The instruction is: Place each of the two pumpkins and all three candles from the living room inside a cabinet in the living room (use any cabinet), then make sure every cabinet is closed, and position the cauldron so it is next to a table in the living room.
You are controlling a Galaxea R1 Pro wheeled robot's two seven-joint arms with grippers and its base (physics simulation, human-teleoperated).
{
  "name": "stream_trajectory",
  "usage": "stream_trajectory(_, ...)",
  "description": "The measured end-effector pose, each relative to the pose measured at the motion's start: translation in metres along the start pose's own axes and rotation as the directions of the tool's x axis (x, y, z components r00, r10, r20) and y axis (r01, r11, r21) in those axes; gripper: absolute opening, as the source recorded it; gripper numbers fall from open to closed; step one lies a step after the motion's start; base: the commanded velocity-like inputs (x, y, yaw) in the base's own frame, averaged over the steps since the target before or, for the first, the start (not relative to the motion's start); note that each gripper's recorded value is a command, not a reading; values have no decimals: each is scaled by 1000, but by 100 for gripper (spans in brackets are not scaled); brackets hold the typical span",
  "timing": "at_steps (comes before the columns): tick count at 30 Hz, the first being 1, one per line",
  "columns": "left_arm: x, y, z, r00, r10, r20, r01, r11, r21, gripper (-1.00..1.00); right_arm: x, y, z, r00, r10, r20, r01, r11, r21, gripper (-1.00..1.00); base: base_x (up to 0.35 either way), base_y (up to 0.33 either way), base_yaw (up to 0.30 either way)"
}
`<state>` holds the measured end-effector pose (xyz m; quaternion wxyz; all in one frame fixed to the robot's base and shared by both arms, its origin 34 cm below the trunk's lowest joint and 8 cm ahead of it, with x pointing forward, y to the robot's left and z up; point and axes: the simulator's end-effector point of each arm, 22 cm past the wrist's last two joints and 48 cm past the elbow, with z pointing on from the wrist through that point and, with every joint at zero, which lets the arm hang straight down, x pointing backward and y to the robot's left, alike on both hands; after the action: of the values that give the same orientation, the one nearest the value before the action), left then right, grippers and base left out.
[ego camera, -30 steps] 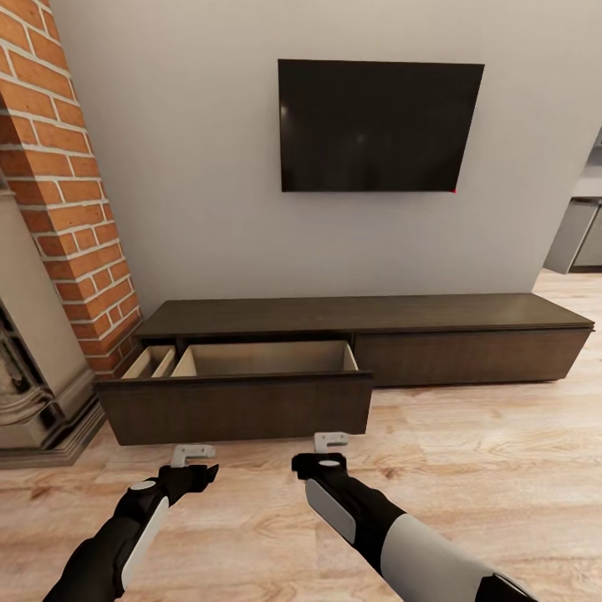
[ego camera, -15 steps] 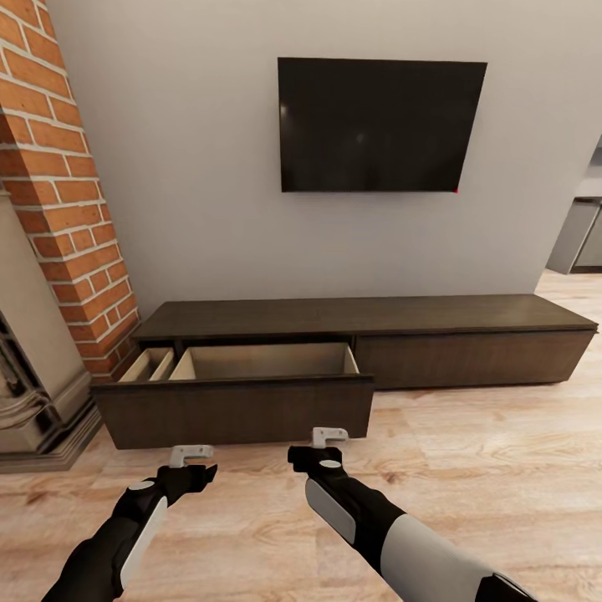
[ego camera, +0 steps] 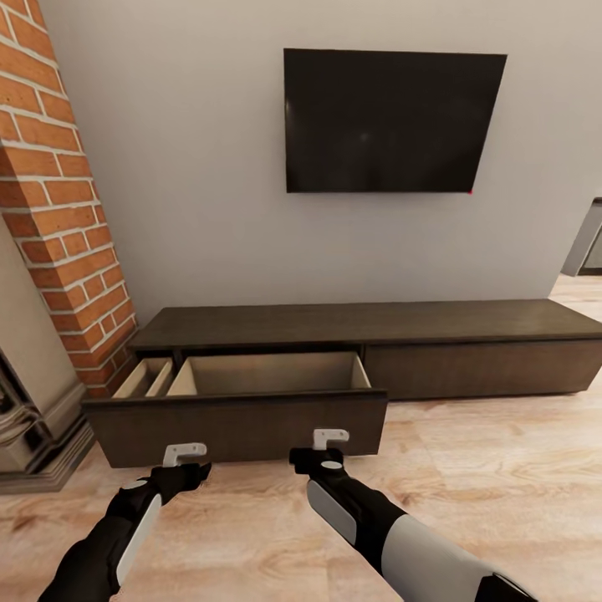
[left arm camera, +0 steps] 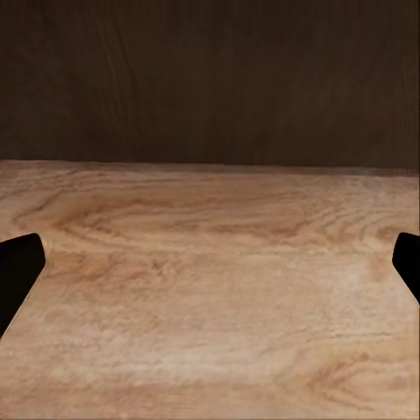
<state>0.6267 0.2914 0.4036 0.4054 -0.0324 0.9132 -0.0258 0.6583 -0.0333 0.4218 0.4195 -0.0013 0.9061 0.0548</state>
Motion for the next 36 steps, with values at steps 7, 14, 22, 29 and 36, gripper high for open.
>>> stream_trajectory(7, 0, 10, 0, 999, -33, 0, 33, 999, -18, 100, -3, -2, 0, 1000, -24, 13, 24, 1000, 6, 100, 80, 55, 0)
stream_trajectory(14, 0, 11, 0, 999, -34, 1, 34, 999, -22, 100, -4, 2, 1, 999, -32, 20, 32, 999, -12, 100, 6, 4, 0)
stream_trajectory(22, 10, 11, 6, 999, -35, -19, 34, 999, -21, 100, 6, 2, 7, 1000, -29, 2, 29, 999, -21, 100, 0, 0, 0)
stream_trajectory(29, 24, 13, 14, 998, -35, -46, 34, 999, -22, 100, 21, 1, 16, 999, -26, -27, 25, 999, -20, 100, 0, 0, 0)
stream_trajectory(36, 33, 18, 18, 997, -15, -73, 13, 999, -39, 100, 36, -4, 22, 998, -21, -65, 20, 1000, -14, 100, -1, 0, 0)
